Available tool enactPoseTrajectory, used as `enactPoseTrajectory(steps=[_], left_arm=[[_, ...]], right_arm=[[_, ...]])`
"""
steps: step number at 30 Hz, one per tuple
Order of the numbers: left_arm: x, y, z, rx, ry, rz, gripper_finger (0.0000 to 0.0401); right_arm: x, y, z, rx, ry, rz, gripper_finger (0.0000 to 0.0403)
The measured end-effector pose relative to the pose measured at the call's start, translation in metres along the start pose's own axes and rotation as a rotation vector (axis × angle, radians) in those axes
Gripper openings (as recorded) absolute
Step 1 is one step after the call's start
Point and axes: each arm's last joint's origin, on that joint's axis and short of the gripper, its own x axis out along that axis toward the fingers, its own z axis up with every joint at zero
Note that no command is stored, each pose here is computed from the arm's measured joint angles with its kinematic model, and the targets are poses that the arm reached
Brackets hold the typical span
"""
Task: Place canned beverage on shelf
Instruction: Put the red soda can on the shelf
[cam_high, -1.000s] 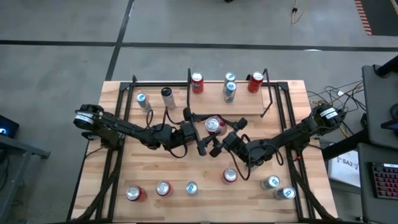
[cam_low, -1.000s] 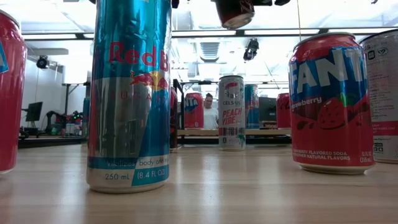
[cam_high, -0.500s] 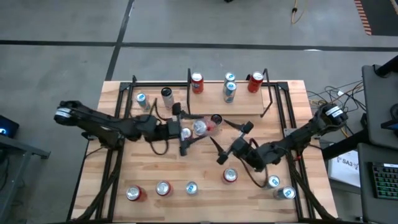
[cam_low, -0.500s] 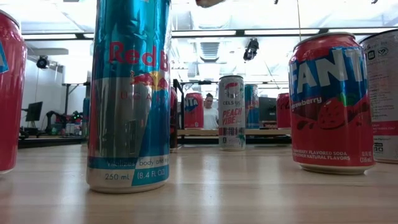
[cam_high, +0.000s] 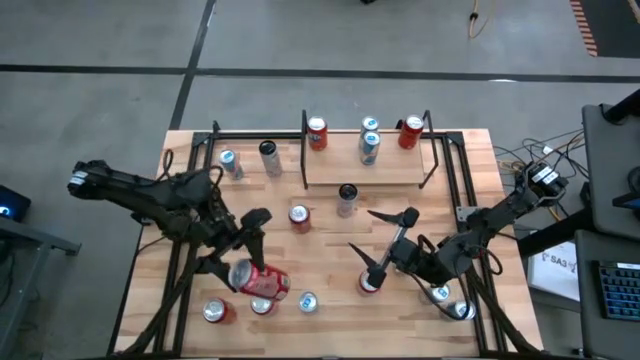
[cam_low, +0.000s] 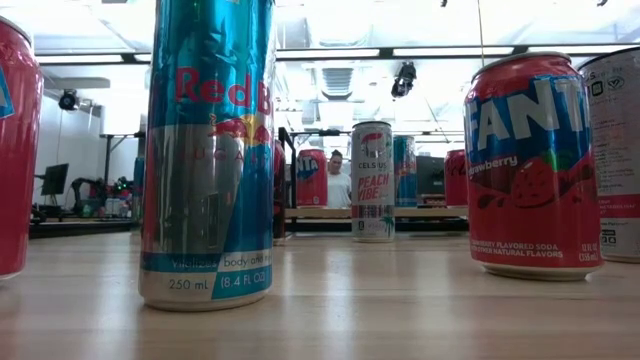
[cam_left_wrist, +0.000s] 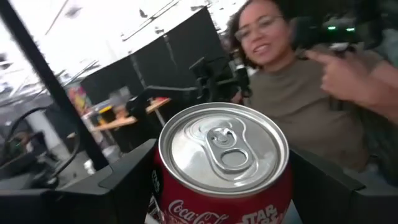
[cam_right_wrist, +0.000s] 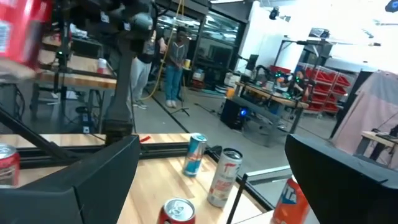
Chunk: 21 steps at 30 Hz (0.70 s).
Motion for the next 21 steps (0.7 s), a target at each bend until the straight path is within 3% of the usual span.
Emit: enactPoseTrajectory(steps=[15,17,21], left_arm=[[0.002,0.002,-0.005,-0.033,0.03,0.032,0.0285],[0.002,0.004,-0.007,-0.041,0.066,0.111,0.0285],[0.002,0.013,-0.021,-0.057,0.238,0.412,0.0285]], right_arm=[[0.0,0.004,-0.004,0.046,-0.004,0.083,0.0389],[0.0,0.005,-0.004,0.067,-0.013,0.115,0.0389],[0.003,0.006,-0.004,0.11,-0.038,0.202,0.039]])
